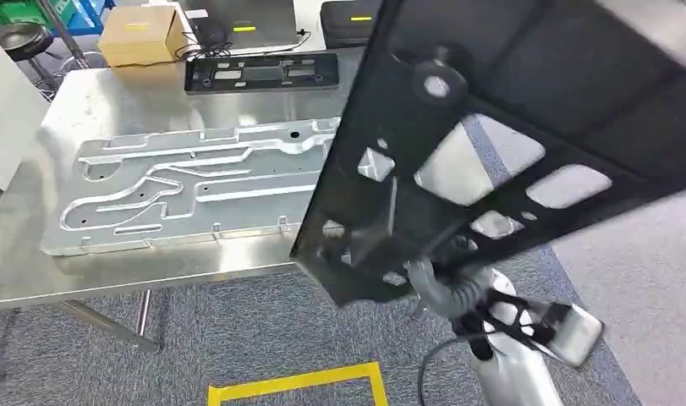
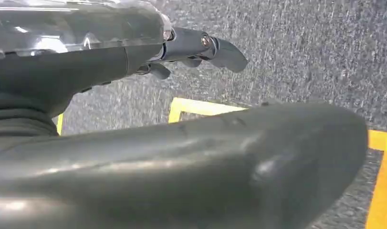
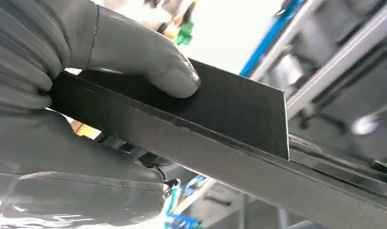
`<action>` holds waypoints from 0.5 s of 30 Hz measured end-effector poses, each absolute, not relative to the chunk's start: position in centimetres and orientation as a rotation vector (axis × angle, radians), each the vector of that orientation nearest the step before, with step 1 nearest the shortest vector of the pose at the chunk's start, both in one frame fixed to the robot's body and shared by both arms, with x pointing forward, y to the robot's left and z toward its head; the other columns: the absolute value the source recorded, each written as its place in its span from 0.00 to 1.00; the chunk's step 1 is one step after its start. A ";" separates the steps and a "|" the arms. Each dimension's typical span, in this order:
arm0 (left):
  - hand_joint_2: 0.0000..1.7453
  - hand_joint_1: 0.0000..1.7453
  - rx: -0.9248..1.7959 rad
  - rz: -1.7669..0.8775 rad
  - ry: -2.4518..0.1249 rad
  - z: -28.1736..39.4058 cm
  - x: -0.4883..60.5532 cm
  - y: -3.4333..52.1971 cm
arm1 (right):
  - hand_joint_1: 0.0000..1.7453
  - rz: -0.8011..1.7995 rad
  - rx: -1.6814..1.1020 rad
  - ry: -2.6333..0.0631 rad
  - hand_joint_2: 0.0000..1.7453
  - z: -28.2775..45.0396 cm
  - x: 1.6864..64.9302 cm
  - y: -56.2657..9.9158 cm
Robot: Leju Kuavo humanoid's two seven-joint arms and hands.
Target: Take the parts from the cabinet and place them on the table.
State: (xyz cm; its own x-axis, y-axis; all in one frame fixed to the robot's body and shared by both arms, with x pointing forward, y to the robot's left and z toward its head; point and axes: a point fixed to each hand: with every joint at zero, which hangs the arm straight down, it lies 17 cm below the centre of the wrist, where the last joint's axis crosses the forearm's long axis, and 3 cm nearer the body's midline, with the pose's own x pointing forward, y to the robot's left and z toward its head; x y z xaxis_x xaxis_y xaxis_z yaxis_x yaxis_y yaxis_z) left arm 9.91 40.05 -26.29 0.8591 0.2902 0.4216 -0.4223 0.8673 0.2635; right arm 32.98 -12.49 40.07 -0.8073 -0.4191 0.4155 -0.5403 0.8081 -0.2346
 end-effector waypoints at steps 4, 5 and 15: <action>0.00 0.00 0.349 0.371 -0.410 -26.1 10.9 39.9 | 1.00 0.539 0.428 -2.633 1.00 40.0 40.3 -12.6; 0.00 0.00 0.348 0.367 -0.415 -26.0 11.1 39.9 | 1.00 0.569 0.291 -2.612 1.00 39.6 42.6 -12.6; 0.00 0.00 0.326 0.339 -0.452 -25.8 12.2 39.6 | 1.00 1.235 -0.801 -2.226 1.00 36.6 57.5 -7.1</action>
